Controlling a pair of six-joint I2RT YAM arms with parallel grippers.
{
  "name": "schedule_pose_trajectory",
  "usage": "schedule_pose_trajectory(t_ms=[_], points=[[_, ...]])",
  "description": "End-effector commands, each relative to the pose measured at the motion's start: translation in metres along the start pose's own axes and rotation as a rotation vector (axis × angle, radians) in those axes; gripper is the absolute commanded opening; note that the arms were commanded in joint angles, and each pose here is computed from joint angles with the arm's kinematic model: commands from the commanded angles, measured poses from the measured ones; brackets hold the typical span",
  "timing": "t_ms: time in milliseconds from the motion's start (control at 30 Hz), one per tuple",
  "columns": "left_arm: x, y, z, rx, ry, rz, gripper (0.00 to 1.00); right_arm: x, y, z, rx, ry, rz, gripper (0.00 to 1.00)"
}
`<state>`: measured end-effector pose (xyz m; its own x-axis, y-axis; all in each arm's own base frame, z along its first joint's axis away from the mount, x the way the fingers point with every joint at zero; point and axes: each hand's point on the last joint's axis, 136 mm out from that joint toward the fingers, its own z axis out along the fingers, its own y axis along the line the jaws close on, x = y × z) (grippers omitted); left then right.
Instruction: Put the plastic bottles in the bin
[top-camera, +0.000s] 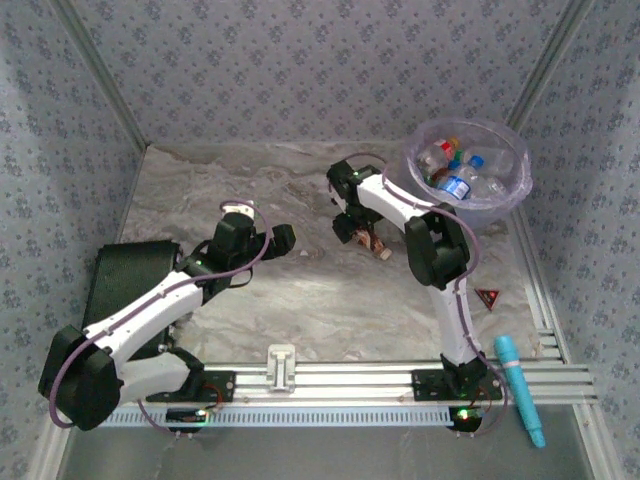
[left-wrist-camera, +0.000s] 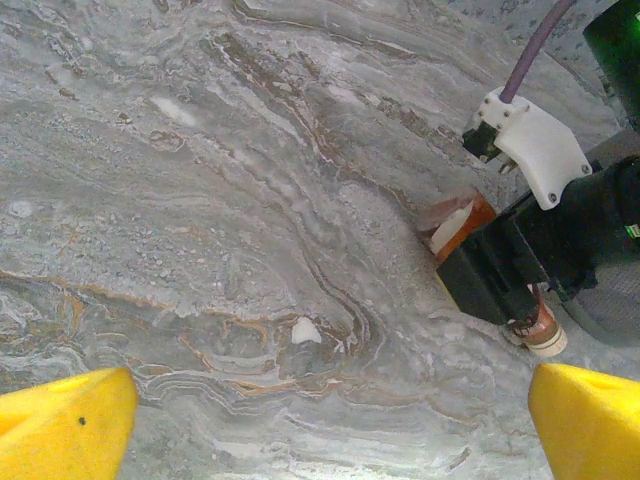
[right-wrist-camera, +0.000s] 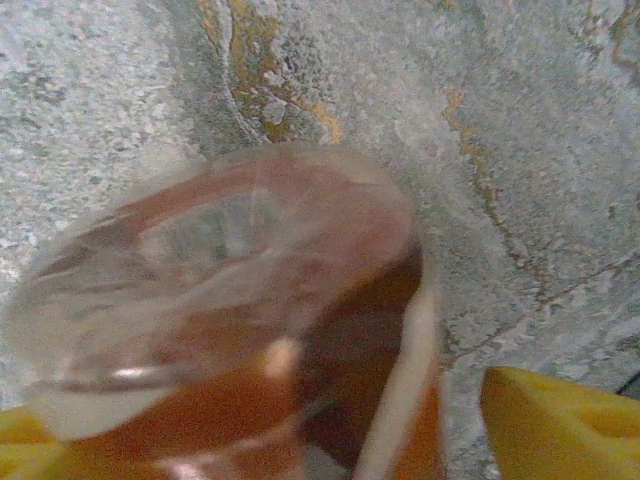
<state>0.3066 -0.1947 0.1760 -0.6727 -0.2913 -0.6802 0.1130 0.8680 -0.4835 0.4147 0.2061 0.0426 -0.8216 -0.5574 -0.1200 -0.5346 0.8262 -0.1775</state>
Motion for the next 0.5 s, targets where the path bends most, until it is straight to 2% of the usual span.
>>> schedule_pose_trajectory(t_ms=[0,300,467], points=[[-0.006,-0.004,0.001,0.016,-0.009,-0.015,1.0,-0.004,0.004,0.002,-0.039,-0.029,0.034,0.76],[-0.005,-0.003,0.001,0.016,-0.009,-0.024,1.0,-0.008,0.0,-0.02,-0.04,-0.072,0.044,0.62],[-0.006,-0.003,0.001,0.016,-0.012,-0.026,1.0,-0.015,-0.004,-0.058,-0.045,-0.127,0.054,0.59]])
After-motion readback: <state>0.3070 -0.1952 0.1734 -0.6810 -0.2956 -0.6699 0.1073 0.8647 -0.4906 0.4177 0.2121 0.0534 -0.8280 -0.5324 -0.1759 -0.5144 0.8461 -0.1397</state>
